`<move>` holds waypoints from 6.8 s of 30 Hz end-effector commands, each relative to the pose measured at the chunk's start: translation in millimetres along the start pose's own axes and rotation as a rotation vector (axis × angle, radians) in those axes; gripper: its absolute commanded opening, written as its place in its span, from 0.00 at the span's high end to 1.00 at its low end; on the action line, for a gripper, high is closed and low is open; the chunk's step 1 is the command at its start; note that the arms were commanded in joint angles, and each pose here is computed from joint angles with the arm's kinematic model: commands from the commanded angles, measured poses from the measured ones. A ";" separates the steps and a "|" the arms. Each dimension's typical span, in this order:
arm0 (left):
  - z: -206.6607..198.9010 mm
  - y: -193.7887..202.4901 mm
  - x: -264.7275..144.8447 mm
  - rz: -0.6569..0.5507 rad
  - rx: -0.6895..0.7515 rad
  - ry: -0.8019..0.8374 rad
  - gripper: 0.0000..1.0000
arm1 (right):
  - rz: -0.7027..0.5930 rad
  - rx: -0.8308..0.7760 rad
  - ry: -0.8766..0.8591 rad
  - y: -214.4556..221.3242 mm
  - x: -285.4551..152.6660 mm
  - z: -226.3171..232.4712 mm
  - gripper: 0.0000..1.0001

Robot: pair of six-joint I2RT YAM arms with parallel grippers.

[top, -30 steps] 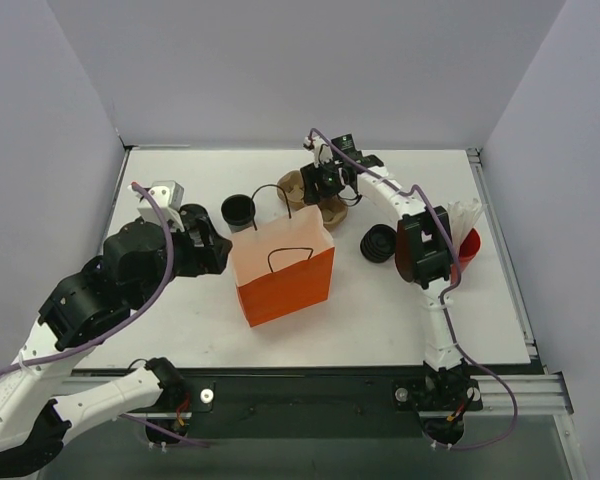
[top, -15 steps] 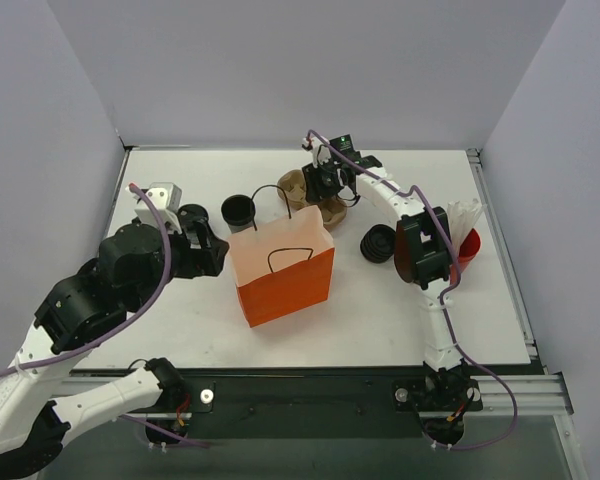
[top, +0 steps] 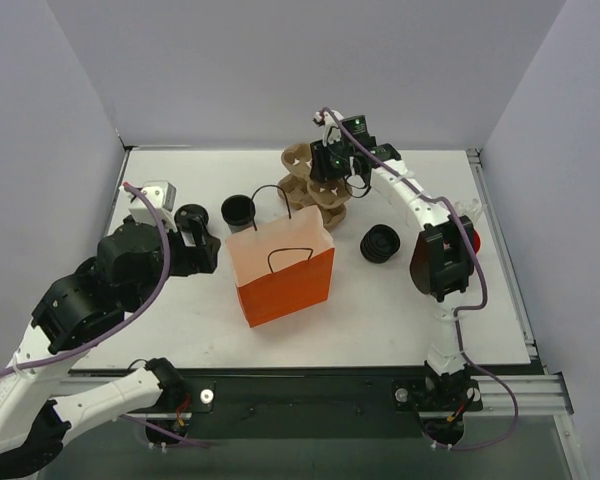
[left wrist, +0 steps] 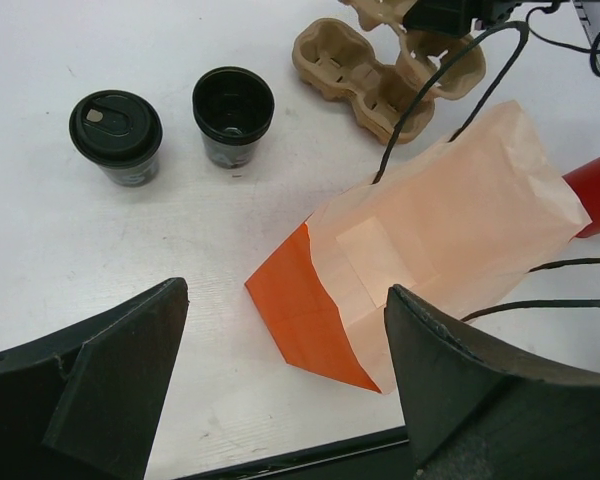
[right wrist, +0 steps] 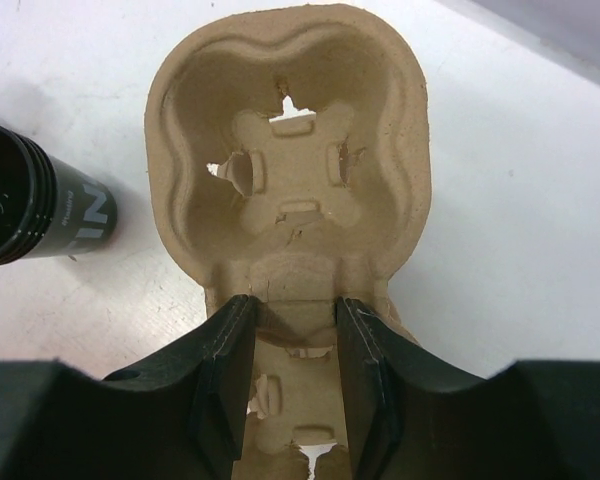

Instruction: Pack the takeout coffee

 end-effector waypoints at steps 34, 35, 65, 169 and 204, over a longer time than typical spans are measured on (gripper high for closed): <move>-42.8 34.9 49.7 0.109 -0.281 0.055 0.41 | -0.456 -0.217 -0.580 -47.7 -297.6 169.0 0.73; -43.7 35.5 51.7 0.113 -0.272 0.055 0.45 | -0.446 -0.218 -0.596 -44.8 -297.0 171.1 0.73; -39.1 29.3 46.1 0.080 -0.161 0.531 1.00 | -0.285 -0.452 -0.747 74.4 -297.0 206.2 0.74; 8.0 -8.1 63.4 0.117 -0.158 0.225 0.64 | -0.072 -0.635 -0.566 105.1 -153.9 173.4 0.80; 6.7 -10.3 119.4 0.079 0.018 0.208 0.44 | -0.090 0.462 0.234 55.8 -263.2 127.7 0.47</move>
Point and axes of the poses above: each gripper's point midway between its finger pads, its own x axis out along the fingers, its own z axis along the line the jaws close on, y = z × x, the point moved 6 cm from there along -x, back along the fingers, and after that the axes turned 14 degrees about x, right-handed, at the moved point
